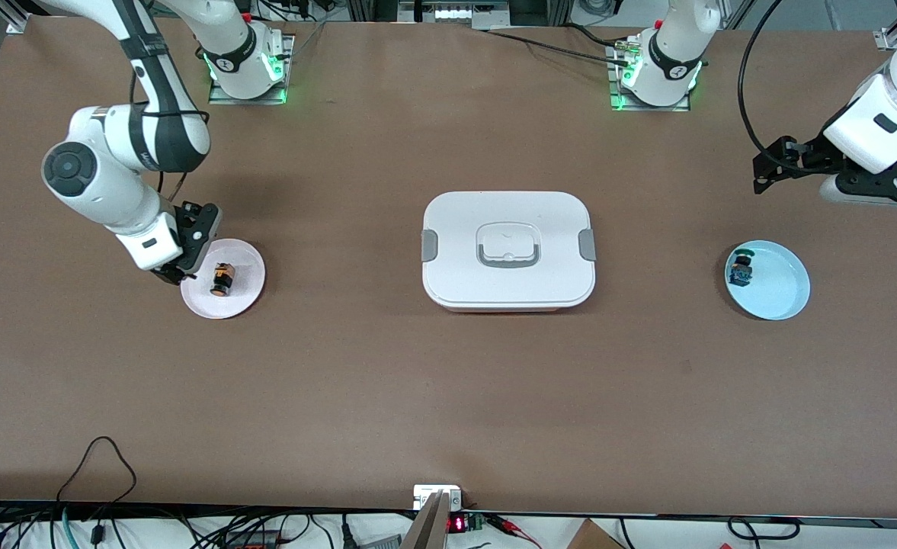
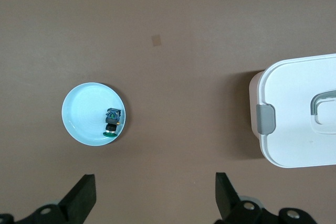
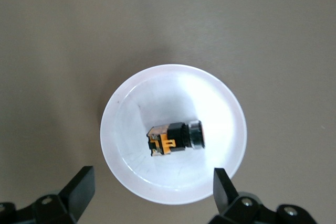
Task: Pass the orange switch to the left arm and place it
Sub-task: 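Lower the right gripper and close it on the orange switch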
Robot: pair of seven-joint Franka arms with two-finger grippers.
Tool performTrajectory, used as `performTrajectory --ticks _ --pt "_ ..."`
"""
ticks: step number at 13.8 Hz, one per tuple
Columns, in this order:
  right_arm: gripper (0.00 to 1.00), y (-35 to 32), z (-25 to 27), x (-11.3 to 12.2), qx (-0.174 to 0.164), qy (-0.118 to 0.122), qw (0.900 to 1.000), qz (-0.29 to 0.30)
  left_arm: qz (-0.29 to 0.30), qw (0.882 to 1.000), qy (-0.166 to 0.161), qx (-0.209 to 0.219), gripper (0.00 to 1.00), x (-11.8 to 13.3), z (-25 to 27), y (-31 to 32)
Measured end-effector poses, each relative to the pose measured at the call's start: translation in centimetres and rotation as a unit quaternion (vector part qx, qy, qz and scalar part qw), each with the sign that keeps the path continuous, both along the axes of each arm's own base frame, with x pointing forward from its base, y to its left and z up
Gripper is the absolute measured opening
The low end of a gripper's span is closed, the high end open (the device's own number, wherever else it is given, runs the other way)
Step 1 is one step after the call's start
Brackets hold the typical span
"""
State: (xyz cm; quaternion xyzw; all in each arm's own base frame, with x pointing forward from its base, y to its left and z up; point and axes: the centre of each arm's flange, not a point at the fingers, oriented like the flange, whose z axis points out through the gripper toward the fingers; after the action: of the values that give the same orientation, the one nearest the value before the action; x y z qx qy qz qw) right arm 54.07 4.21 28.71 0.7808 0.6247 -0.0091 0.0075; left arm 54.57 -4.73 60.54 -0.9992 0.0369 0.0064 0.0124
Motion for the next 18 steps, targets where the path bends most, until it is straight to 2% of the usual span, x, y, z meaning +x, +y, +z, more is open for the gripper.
performTrajectory --ticks 5,8,18 --pt "1.0 -0.1 -5.5 0.8 -0.004 -0.038 0.997 0.068 0.009 1.0 0.0 0.0 1.0 0.1 0.0 1.0" --pt "1.0 -0.4 -7.5 0.8 -0.007 -0.038 0.997 0.068 0.01 1.0 0.0 0.0 1.0 0.1 0.0 1.2" --pt "1.0 -1.0 -8.2 0.4 -0.007 -0.043 0.997 0.066 0.004 1.0 0.0 0.0 1.0 0.1 0.0 0.5"
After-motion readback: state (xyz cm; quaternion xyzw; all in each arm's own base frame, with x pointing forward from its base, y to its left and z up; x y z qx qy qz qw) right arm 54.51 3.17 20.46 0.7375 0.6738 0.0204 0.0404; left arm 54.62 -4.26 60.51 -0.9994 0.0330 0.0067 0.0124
